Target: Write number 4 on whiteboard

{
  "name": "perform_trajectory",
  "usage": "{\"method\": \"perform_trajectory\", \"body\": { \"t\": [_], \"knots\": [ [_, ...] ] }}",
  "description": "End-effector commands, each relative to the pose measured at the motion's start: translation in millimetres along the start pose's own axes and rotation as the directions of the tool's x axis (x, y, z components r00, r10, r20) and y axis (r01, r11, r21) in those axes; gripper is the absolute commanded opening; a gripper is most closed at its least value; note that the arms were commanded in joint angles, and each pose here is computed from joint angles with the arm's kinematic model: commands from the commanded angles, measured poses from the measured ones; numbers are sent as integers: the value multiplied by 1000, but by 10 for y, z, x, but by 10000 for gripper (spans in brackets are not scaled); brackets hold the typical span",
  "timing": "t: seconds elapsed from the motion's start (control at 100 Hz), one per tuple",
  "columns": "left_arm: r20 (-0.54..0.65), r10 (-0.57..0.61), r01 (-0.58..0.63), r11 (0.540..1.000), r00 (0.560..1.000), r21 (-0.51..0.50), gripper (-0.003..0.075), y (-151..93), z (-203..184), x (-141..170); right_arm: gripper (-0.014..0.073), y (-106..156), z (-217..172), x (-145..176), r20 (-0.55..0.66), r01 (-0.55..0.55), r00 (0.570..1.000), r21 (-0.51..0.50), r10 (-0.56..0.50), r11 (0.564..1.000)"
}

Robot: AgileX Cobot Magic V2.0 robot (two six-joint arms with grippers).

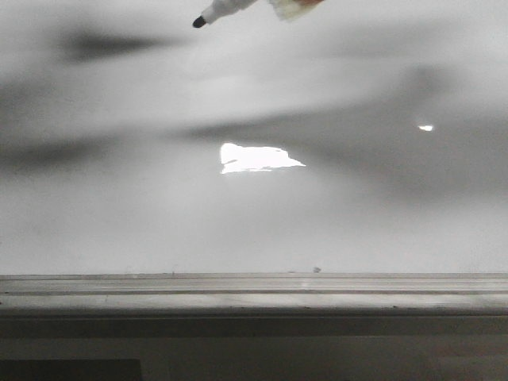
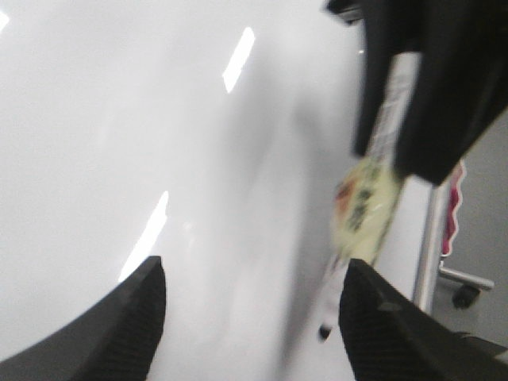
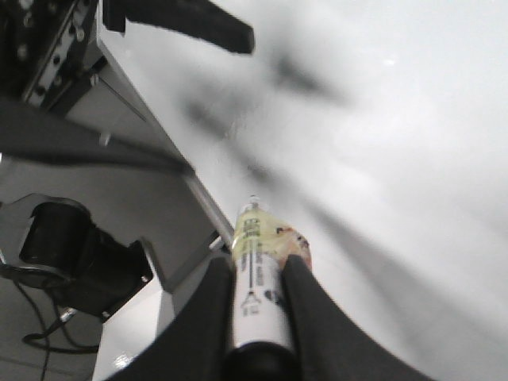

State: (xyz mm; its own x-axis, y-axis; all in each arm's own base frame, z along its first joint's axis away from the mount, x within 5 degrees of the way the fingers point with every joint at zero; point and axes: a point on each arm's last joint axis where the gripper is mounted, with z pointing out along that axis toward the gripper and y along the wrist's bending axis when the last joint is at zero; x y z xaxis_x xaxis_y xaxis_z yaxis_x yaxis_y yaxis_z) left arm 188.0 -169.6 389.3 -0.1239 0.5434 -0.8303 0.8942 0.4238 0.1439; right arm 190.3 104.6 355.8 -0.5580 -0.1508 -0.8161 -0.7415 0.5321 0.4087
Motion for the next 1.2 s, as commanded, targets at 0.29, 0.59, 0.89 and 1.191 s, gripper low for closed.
{"method": "perform_trajectory", "body": {
  "t": [0.29, 0.59, 0.89, 1.191],
  "knots": [
    [266, -244, 310, 919, 933, -244, 367, 154, -963, 334, -49, 52, -192, 36, 222, 20, 973, 165, -57, 986],
    [309, -223, 319, 896, 925, -307, 367, -11, -1139, 460, -49, -147, -27, -17, 251, -30, 968, 155, -10, 988],
    [333, -228, 332, 893, 915, -303, 367, -12, -1149, 442, -49, -226, 3, -20, 251, -45, 968, 192, -5, 980],
    [356, -235, 347, 890, 905, -296, 367, -9, -1155, 425, -49, -204, 198, 53, 160, -34, 987, 105, 17, 994]
  ]
}}
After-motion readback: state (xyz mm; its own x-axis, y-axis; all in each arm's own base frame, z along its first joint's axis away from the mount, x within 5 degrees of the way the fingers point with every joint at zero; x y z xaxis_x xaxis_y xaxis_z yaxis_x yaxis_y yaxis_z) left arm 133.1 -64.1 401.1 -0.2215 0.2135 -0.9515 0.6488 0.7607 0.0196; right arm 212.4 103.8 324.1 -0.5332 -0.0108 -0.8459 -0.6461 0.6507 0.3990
